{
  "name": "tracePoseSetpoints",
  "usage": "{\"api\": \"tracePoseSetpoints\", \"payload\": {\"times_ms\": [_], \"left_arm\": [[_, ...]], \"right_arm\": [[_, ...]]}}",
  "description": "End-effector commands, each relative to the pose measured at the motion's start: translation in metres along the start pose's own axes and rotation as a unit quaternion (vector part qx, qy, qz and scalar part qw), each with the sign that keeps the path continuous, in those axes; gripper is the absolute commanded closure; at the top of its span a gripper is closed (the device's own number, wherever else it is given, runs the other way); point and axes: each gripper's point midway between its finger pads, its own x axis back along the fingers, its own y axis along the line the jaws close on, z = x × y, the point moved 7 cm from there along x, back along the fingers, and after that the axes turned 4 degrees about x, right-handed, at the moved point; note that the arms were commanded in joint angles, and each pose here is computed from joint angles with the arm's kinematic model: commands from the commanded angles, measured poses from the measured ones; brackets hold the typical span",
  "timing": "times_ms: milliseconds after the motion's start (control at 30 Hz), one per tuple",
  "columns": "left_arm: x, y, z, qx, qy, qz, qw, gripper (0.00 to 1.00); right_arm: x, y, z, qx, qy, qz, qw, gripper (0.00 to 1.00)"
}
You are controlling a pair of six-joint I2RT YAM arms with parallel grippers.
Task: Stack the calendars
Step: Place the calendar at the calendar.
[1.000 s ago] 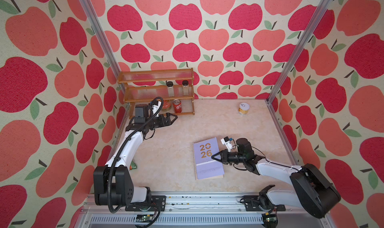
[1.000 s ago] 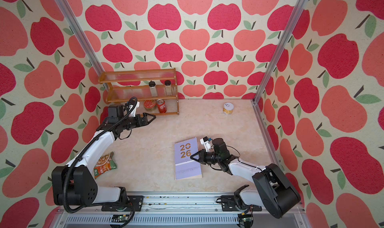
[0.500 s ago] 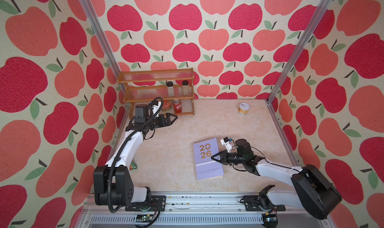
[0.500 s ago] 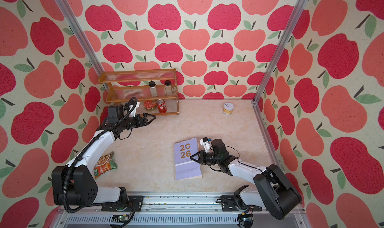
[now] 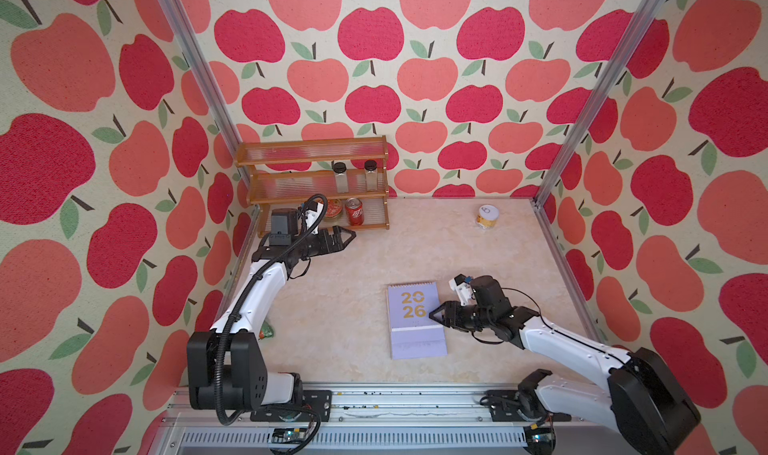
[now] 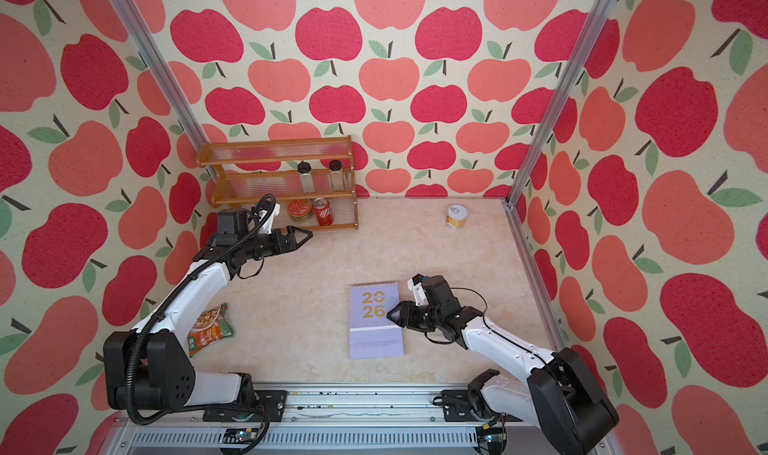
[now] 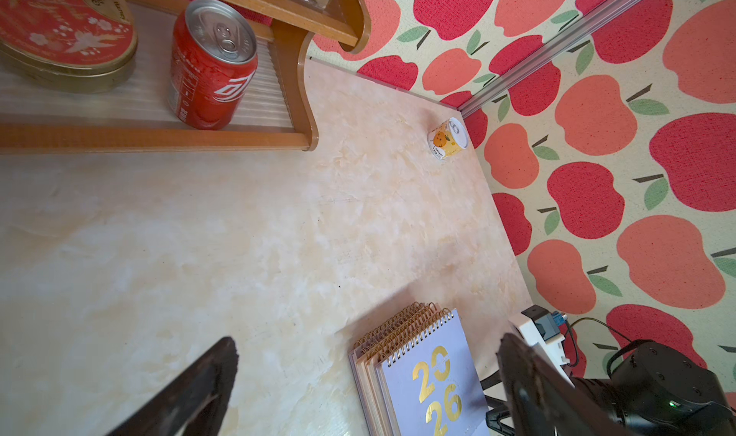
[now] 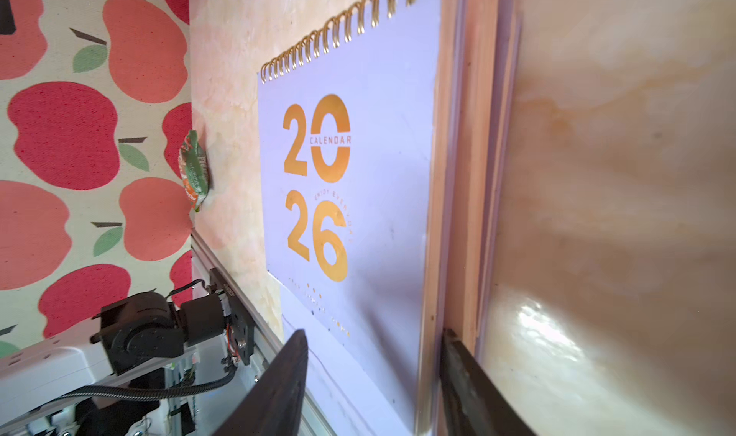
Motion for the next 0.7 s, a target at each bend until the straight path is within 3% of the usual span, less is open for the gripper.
{"api": "tracePoseSetpoints", "payload": {"times_ms": [0,233,667], "left_arm": [[0.004,-0.008,-0.003,-0.016,-0.001,0.006,1.000,0.00],[0.004,-0.008,-0.004,-0.017,-0.001,0.005,1.000,0.00],[0.004,-0.007,-0.003,-0.017,0.001,0.001,1.000,0.00]], "right_arm": [[0.011,-0.007,-0.004,0.014,0.001,0.065,0.998,0.42],[0.008,-0.010,-0.022,0.022,0.005,0.121,0.992,0.34],[-0.019,0.006,-0.045,0.049,0.030,0.108,0.992,0.34]]}}
